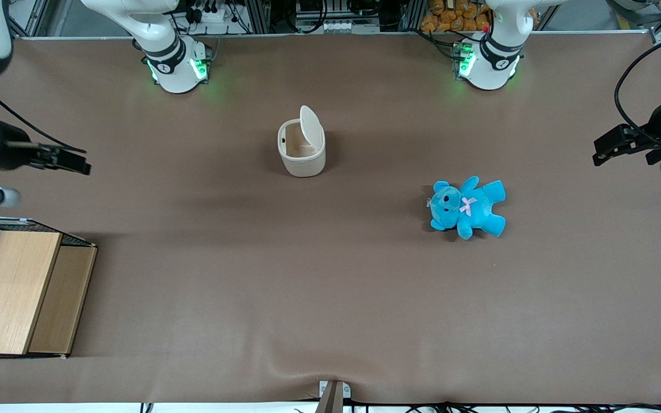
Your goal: Open trash can with right arm
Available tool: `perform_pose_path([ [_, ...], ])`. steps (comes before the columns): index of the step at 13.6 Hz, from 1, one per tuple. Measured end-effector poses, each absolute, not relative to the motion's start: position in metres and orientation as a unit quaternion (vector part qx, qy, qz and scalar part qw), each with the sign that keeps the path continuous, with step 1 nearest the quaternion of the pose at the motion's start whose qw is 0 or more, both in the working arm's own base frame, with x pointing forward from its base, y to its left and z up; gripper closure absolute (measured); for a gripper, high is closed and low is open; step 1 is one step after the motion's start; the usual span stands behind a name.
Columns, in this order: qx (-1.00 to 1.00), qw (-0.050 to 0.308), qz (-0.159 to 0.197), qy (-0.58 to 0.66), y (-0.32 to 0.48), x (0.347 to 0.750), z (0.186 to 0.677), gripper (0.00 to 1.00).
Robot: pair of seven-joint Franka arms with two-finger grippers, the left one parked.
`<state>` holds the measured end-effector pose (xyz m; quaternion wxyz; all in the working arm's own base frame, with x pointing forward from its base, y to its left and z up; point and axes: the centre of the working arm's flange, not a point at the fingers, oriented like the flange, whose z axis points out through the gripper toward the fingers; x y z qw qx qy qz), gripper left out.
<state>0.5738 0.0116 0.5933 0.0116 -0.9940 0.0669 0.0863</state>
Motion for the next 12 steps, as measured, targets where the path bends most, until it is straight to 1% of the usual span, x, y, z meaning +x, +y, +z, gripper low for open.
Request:
perform_pose_path([
  [2, -0.996, 0.007, 0.070, 0.057, 0.008, 0.562, 0.616, 0.00],
  [5, -0.997, 0.009, 0.055, 0.060, -0.006, 0.549, 0.636, 0.00],
  [8, -0.997, 0.009, 0.053, 0.063, -0.010, 0.535, 0.639, 0.00],
  [12, -0.997, 0.009, 0.032, 0.063, -0.010, 0.536, 0.639, 0.00],
])
